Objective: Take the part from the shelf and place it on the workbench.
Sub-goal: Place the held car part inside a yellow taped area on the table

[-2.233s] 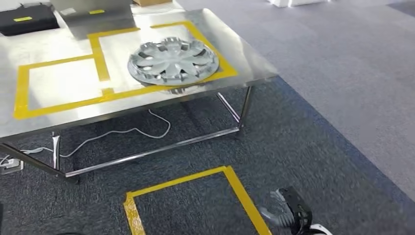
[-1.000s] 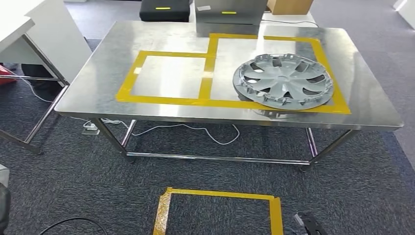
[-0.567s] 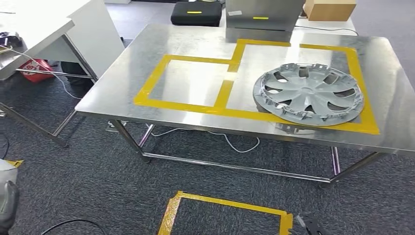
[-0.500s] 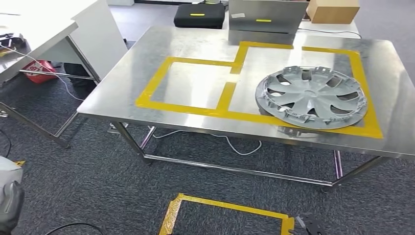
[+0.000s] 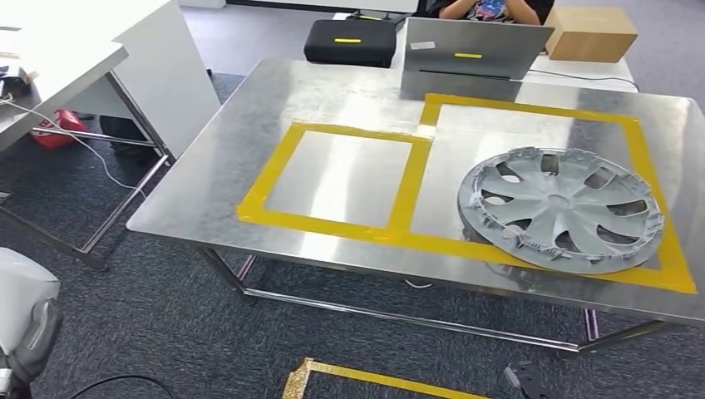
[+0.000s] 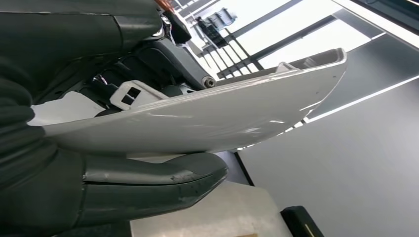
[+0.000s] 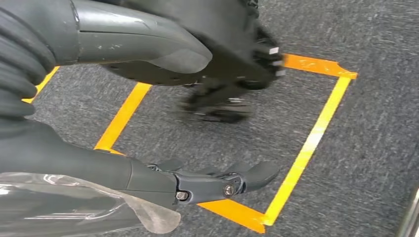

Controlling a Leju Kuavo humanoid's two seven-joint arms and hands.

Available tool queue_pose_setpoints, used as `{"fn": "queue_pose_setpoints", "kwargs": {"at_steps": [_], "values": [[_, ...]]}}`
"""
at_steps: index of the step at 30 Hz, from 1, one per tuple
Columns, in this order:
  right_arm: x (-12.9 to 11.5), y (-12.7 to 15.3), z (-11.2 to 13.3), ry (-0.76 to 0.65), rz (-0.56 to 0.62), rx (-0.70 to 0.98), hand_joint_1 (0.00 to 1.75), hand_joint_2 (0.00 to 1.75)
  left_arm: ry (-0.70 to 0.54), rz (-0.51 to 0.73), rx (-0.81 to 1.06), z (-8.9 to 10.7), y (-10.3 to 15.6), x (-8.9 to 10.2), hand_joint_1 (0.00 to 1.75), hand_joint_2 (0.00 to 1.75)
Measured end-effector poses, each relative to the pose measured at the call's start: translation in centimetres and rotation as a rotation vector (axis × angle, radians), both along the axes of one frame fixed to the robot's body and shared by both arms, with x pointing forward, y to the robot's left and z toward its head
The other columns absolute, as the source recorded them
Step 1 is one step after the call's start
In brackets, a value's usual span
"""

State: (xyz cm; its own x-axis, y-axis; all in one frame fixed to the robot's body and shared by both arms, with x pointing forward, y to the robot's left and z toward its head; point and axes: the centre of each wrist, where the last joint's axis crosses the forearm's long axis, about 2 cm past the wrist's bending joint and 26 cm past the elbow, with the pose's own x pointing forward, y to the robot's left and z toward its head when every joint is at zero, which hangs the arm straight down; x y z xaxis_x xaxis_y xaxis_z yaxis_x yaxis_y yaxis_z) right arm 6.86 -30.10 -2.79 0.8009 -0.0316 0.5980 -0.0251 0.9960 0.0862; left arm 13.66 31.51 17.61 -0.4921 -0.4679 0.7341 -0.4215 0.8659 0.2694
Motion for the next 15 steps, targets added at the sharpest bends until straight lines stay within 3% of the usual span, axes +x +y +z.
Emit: {"fn": "queue_pose_setpoints", "kwargs": {"at_steps": [15], "values": [[0.7, 0.2, 0.4, -0.014, -0.040, -0.032, 0.00, 1.75, 0.091, -0.045, 0.083, 0.3, 0.2, 1.6, 1.75, 1.75]]}}
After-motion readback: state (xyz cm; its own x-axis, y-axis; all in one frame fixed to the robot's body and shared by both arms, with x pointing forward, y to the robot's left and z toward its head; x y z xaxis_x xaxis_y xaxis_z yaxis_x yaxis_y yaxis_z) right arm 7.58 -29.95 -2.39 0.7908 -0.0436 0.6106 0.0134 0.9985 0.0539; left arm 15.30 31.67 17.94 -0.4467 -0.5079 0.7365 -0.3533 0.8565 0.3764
